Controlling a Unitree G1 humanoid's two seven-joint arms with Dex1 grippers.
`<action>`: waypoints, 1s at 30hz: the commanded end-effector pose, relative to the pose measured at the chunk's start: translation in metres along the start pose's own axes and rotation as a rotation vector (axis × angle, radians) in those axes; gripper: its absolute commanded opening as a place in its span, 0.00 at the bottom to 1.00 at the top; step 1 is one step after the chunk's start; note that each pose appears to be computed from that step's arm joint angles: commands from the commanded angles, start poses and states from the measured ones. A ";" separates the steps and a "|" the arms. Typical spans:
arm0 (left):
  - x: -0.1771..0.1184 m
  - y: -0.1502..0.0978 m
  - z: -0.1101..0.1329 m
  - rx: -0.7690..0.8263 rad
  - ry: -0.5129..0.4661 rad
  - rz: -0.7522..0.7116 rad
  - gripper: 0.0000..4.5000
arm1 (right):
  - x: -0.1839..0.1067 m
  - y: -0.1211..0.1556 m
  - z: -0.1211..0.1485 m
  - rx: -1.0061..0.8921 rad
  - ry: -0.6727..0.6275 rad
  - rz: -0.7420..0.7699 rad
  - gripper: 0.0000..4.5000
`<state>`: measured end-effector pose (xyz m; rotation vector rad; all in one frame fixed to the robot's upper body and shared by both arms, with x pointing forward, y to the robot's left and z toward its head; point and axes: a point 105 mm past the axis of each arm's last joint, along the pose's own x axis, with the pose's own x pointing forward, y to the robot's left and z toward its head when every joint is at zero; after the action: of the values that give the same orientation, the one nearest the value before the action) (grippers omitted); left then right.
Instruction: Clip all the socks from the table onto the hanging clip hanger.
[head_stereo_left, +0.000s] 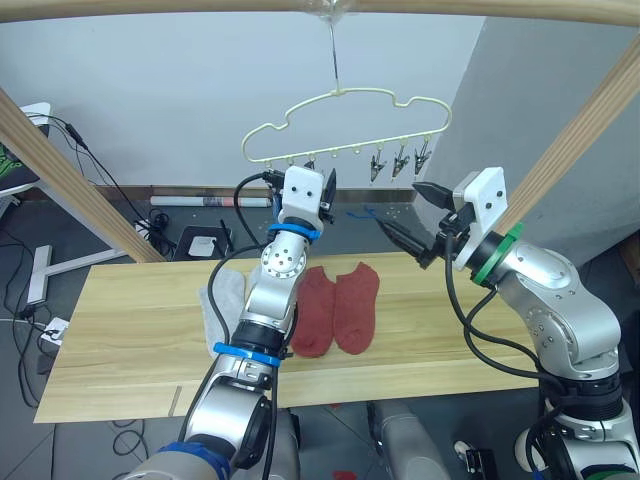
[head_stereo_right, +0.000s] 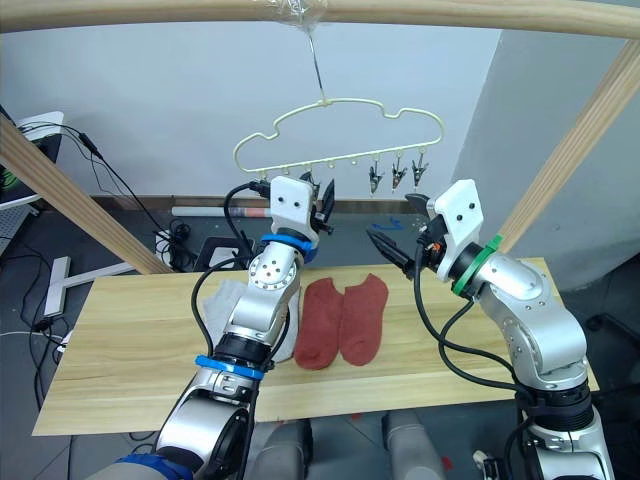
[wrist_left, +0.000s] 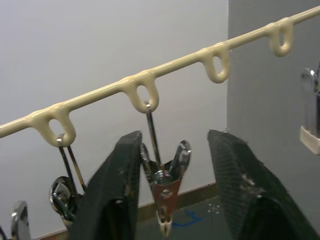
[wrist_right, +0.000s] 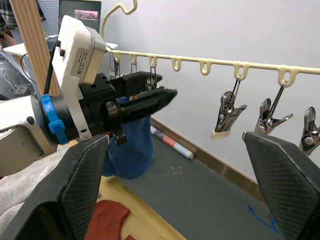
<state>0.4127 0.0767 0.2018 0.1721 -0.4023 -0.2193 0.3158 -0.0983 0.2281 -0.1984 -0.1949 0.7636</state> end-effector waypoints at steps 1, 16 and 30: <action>0.004 0.001 0.014 0.008 -0.056 0.005 0.16 | -0.003 0.000 0.017 -0.043 -0.052 -0.003 1.00; -0.005 -0.010 0.007 -0.069 0.035 -0.188 0.03 | 0.005 0.010 -0.059 -0.001 0.193 -0.015 1.00; -0.035 0.009 0.009 -0.233 0.205 -0.254 0.03 | 0.046 0.057 -0.175 0.154 0.468 0.019 1.00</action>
<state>0.3822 0.0927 0.2035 0.0163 -0.1688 -0.4884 0.3457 -0.0449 0.0389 -0.2259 0.3624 0.7525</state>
